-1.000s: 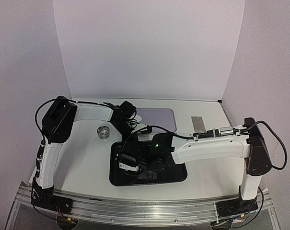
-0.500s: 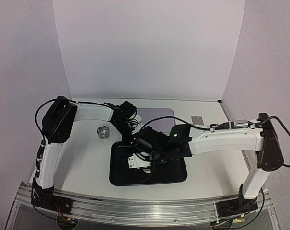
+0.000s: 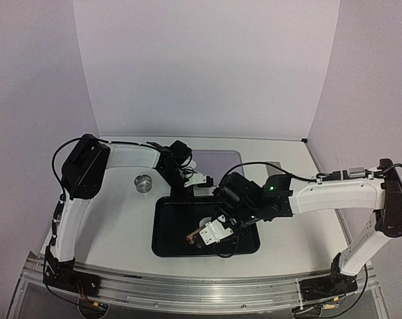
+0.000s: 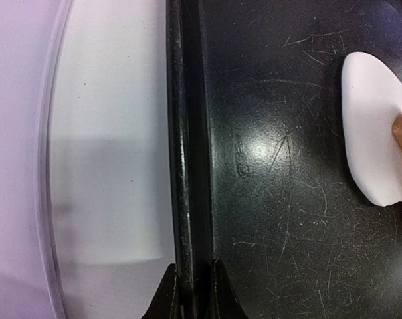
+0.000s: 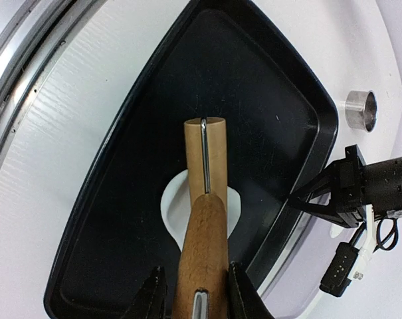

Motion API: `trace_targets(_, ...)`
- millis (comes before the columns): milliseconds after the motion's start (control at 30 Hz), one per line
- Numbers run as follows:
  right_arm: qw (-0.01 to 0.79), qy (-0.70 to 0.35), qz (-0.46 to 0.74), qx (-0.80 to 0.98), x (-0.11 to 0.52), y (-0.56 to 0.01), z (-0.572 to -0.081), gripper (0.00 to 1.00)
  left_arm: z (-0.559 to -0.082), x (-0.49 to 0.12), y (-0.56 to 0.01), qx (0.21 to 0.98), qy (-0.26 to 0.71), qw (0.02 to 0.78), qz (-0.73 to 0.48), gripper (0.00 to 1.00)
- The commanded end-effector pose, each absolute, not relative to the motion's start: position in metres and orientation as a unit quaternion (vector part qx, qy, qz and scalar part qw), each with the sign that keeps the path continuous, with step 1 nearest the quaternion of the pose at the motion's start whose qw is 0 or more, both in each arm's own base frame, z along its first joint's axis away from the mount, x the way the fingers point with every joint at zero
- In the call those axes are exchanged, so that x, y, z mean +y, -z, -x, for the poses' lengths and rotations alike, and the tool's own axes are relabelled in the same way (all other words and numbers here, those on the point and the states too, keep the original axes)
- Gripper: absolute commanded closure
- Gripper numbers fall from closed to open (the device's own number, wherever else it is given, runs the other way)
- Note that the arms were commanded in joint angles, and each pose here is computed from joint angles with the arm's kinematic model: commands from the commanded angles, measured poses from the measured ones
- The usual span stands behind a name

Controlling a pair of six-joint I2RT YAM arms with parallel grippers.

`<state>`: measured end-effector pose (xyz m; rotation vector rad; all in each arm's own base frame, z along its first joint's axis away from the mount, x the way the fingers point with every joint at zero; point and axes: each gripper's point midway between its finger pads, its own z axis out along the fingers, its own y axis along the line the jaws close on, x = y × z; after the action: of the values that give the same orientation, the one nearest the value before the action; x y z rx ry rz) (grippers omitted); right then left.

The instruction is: Roll out the dumpling wrappers from the dough

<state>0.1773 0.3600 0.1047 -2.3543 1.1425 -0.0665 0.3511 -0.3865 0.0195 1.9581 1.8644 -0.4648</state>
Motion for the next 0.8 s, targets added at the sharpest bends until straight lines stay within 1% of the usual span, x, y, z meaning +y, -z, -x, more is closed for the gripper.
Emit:
trace_targets(0,0.236,0.011,0.876,0.42,0.335,-0.088,-0.163,1.0,-0.379,-0.385,-0.016,0.62,0.092,0.214,-0.749,1.0)
trace_targets(267,0.181,0.028,0.892,0.413,0.288,-0.065,-0.146,1.0,-0.365,-0.382,-0.005,0.605,0.105,0.2,-0.764,1.0)
trace_targets(467,0.132,0.026,0.906,0.4,0.292,-0.035,-0.147,1.0,-0.362,-0.386,-0.007,0.602,0.111,0.201,-0.765,1.0)
trace_targets(600,0.133,0.044,0.904,0.404,0.282,-0.04,-0.147,1.0,-0.363,-0.387,-0.01,0.6,0.109,0.207,-0.765,1.0)
trace_targets(700,0.111,0.041,0.902,0.415,0.26,-0.043,-0.134,1.0,-0.364,-0.388,-0.012,0.599,0.109,0.212,-0.765,1.0)
trace_targets(767,0.105,0.039,0.902,0.417,0.258,-0.04,-0.131,1.0,-0.364,-0.389,-0.012,0.598,0.111,0.214,-0.765,1.0)
